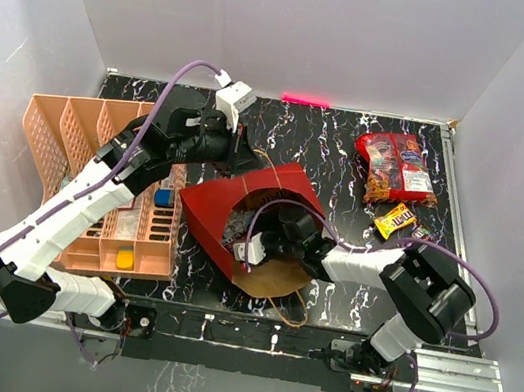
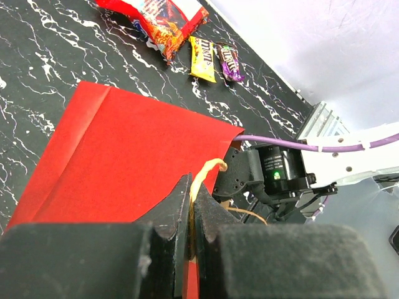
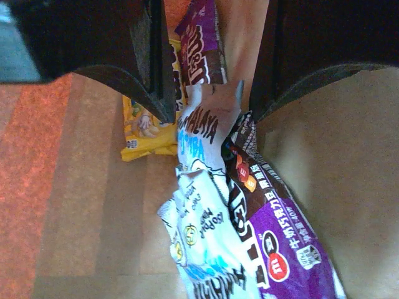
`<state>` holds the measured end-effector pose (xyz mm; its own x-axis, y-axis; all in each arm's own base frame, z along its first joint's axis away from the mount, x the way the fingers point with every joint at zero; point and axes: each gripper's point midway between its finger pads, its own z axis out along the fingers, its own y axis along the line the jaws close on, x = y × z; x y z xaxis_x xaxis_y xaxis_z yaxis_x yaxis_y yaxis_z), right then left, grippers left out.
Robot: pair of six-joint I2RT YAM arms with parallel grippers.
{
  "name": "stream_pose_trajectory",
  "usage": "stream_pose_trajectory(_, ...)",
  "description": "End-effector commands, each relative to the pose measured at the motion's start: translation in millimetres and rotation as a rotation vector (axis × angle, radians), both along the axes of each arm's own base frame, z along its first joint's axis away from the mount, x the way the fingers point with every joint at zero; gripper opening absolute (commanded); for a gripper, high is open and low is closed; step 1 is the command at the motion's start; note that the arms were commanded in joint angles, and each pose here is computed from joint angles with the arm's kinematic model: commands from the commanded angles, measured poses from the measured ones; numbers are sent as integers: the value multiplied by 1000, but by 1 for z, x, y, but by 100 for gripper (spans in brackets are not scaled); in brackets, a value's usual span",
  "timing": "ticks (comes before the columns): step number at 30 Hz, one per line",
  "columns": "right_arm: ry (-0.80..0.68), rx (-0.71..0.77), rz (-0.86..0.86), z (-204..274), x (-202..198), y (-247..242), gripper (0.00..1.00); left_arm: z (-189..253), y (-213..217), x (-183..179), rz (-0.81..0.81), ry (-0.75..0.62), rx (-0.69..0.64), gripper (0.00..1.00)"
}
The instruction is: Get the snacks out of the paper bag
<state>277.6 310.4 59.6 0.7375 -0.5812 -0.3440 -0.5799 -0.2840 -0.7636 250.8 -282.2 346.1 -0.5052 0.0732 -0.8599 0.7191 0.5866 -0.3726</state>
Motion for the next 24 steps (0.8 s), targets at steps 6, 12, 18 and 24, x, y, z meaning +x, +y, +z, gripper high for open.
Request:
stream_pose_trajectory(6, -100, 134, -57, 20, 31, 16, 35, 19, 1, -10, -21, -46, -30, 0)
stream_pose_trajectory(12, -93, 134, -67, 20, 32, 16, 15, 16, 2, -10, -16, -45, -19, 0)
stream_pose_trajectory(18, -60, 128, -62, 31, 31, 19, 8, 15, 2, -8, -13, -44, -14, 0)
stream_pose_trajectory(24, 22, 174, -76, 48, 22, 21, 8, 16, 2, -7, -4, -46, -14, 0)
